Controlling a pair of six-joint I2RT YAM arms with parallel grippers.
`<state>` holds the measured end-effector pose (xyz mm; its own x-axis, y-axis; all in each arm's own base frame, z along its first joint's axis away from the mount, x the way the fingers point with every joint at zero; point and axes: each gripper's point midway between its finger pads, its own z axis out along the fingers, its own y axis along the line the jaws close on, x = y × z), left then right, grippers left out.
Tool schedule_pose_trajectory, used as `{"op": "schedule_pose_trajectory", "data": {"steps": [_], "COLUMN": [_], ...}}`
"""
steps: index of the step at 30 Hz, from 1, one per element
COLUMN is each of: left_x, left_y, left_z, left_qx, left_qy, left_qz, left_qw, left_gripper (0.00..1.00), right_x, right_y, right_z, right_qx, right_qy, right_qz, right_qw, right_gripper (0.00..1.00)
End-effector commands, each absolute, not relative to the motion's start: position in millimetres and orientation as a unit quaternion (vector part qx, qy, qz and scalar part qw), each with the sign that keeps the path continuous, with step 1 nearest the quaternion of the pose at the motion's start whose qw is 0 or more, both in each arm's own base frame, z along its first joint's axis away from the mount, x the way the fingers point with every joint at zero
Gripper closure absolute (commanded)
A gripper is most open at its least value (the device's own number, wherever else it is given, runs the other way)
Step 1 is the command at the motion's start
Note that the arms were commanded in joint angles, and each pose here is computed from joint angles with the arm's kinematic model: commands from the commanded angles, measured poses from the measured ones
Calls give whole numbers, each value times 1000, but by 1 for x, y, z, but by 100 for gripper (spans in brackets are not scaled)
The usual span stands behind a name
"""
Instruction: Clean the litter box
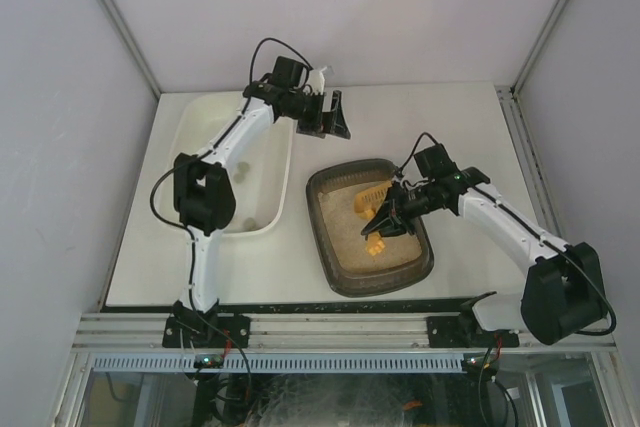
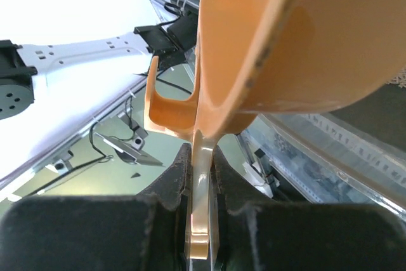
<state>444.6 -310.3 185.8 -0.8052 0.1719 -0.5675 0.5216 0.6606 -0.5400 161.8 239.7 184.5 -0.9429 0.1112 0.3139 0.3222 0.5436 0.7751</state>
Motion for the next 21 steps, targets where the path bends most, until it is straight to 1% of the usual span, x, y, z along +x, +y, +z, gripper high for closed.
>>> {"op": "schedule_pose_trajectory", "data": {"steps": [1,3,7,10,12,15,18,21], "left_x": [448,444,440,438,437,435,430,424], "left_y": [-329,-336,-338,-338,-336,-334,-334,-333], "left_z": [192,186,180,181,176,166,158,152], "left_qx": [156,141,127,131,132,134,135,133], "left_qy": [862,858,851,849,851,855,856,858], "left_qz": [-425,-449,-467,-469,-463,-457,-460,-463], "left_qw": [229,206,203,208,208,203,193,181], "left_gripper": [0,0,0,0,0,0,0,0], "right_x": [175,174,169,172,176,175,169,164], "right_y": [253,260,272,270,268,256,261,268], "right_z": [192,187,174,170,171,164,161,158], "right_qx": [-145,-146,-145,-150,-131,-90,-59,-54], "right_qy": [-861,-863,-867,-872,-885,-918,-918,-910], "right_qz": [-474,-468,-453,-444,-431,-373,-378,-391], "right_qw": [117,126,151,143,116,99,106,123], "right_gripper": [100,100,100,100,100,100,100,100]}}
